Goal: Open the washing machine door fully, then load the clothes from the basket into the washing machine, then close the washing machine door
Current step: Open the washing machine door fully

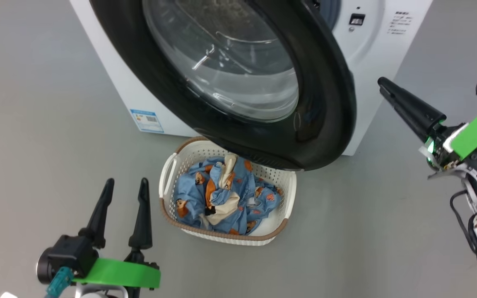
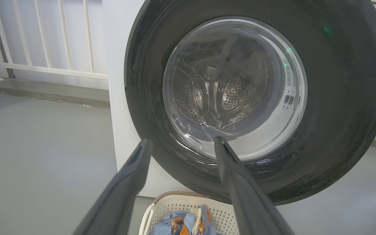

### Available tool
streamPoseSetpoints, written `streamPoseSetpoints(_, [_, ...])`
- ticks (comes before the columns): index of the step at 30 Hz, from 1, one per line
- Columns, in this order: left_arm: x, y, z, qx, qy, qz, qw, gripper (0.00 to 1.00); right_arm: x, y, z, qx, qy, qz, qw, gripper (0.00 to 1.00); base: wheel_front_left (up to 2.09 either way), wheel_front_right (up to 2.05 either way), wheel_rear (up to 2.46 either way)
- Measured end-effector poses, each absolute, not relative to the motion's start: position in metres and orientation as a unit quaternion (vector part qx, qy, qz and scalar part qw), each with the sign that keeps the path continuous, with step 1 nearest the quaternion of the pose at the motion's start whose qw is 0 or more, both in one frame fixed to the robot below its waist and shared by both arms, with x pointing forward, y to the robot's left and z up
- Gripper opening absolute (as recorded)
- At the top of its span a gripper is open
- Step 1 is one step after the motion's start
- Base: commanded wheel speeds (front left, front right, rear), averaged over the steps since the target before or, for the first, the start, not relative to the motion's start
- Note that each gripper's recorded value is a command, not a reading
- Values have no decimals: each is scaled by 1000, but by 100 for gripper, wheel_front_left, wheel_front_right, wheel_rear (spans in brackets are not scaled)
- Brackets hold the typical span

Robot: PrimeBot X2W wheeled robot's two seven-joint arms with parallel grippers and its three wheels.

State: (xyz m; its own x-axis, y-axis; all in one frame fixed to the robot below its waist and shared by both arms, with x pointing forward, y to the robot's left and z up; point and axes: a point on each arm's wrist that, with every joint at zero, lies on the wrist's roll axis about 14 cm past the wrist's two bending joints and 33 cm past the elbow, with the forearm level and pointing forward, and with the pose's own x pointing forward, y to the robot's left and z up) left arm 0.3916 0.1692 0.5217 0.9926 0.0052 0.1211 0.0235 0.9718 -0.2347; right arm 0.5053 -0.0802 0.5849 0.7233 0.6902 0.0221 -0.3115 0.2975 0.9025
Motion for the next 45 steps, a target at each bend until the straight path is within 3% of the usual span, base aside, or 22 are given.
streamPoseSetpoints(9, [388, 166, 526, -115, -68, -16, 991, 100, 479, -96, 606, 483, 127, 316, 807, 100, 0, 0, 0])
streamPoseSetpoints(23, [369, 158, 525, -115, -65, -31, 991, 100, 432, -129, 595, 372, 24, 244, 895, 100, 0, 0, 0])
streamPoseSetpoints(33, [360, 151, 527, -108, -68, -45, 991, 100, 407, -159, 588, 314, -52, 188, 929, 100, 0, 0, 0])
streamPoseSetpoints(45, [354, 146, 531, -106, -74, -53, 990, 100, 393, -192, 542, 243, -44, 106, 963, 100, 0, 0, 0])
